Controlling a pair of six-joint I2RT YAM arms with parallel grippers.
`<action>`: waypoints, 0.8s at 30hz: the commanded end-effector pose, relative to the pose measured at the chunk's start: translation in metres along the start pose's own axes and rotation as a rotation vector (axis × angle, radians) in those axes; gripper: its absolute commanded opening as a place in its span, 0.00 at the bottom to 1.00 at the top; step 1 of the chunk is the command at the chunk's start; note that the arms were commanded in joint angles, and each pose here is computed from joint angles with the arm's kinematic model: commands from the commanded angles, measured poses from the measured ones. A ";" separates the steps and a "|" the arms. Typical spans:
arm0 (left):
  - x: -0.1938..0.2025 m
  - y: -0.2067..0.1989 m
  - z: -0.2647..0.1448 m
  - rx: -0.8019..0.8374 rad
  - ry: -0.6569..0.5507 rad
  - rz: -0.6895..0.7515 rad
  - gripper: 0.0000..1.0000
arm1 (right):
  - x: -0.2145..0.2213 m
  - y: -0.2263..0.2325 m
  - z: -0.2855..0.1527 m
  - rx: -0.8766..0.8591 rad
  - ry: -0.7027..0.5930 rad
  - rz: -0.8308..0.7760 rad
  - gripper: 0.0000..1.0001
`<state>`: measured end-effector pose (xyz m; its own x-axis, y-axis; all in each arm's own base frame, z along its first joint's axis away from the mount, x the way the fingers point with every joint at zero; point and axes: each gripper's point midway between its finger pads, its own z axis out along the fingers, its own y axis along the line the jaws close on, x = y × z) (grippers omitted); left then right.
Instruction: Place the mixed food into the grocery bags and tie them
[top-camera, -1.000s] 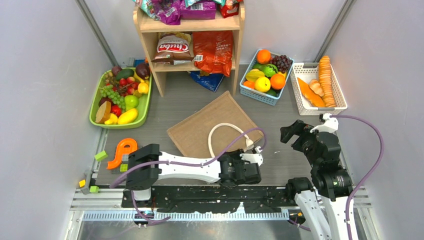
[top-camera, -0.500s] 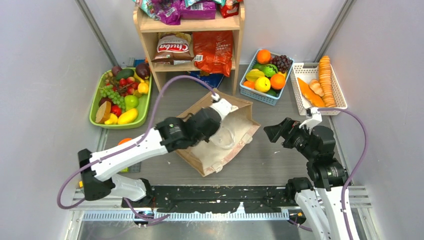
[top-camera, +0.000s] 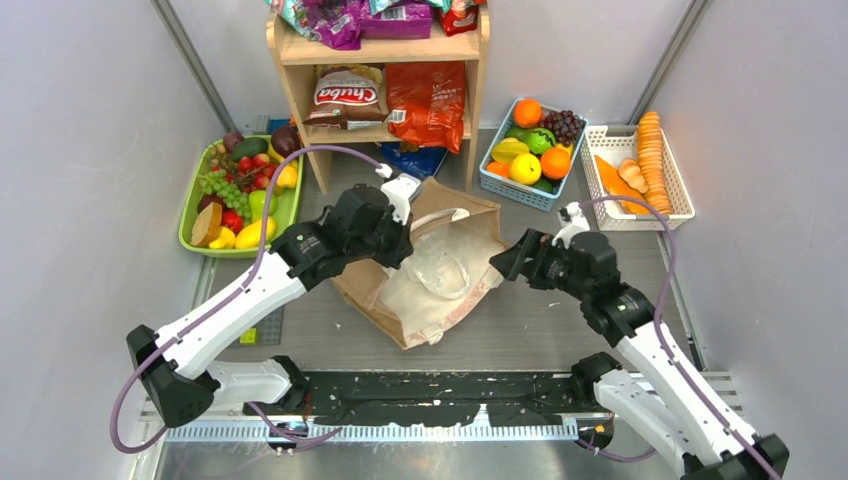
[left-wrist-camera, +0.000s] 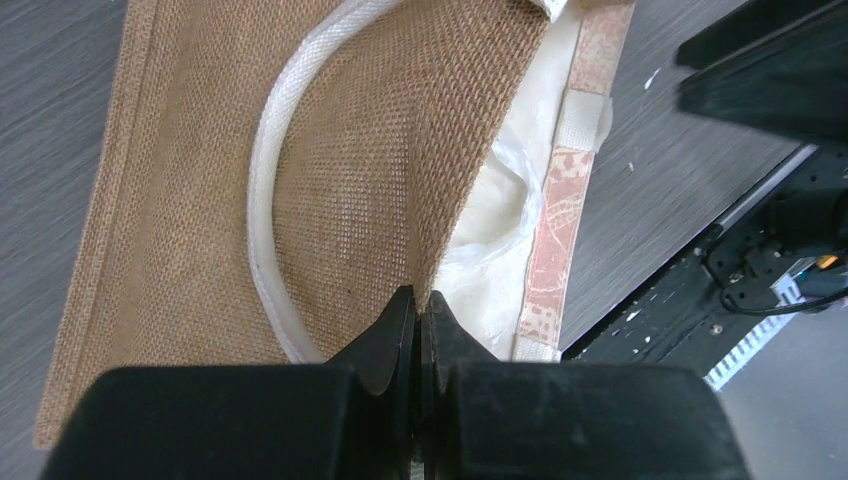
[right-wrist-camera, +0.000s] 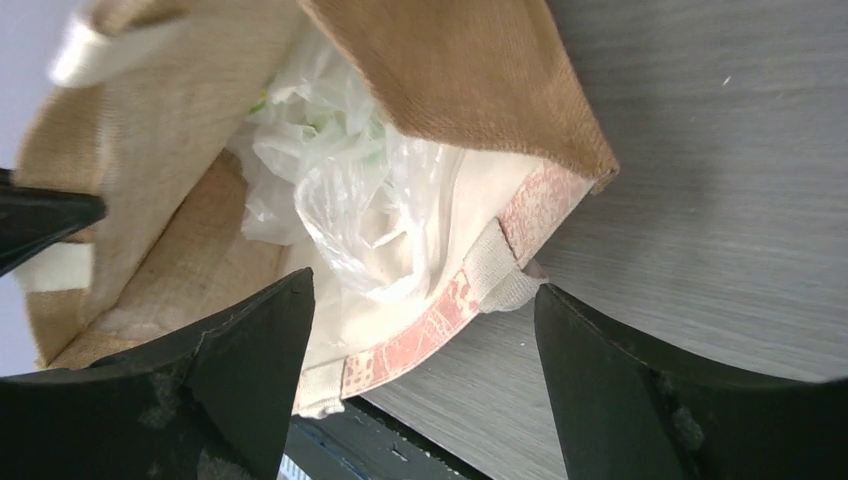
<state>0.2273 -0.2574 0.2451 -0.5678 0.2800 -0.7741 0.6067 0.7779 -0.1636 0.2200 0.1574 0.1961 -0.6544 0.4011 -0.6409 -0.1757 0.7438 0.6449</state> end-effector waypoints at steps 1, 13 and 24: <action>-0.030 -0.013 -0.014 0.119 -0.129 -0.056 0.00 | 0.004 -0.001 0.023 0.030 -0.058 0.097 0.85; -0.035 -0.004 -0.018 0.148 -0.163 -0.080 0.00 | 0.035 -0.018 0.059 0.040 -0.108 0.255 0.60; -0.068 0.053 -0.053 -0.167 -0.213 -0.059 0.00 | -0.017 0.026 0.026 0.108 -0.085 0.103 0.07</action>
<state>0.2462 -0.2307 0.2603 -0.5877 0.1744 -0.7901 0.5414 0.8104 -0.2237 0.2390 0.1925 0.1432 -0.6620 0.5392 -0.5207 0.0340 0.7155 0.6978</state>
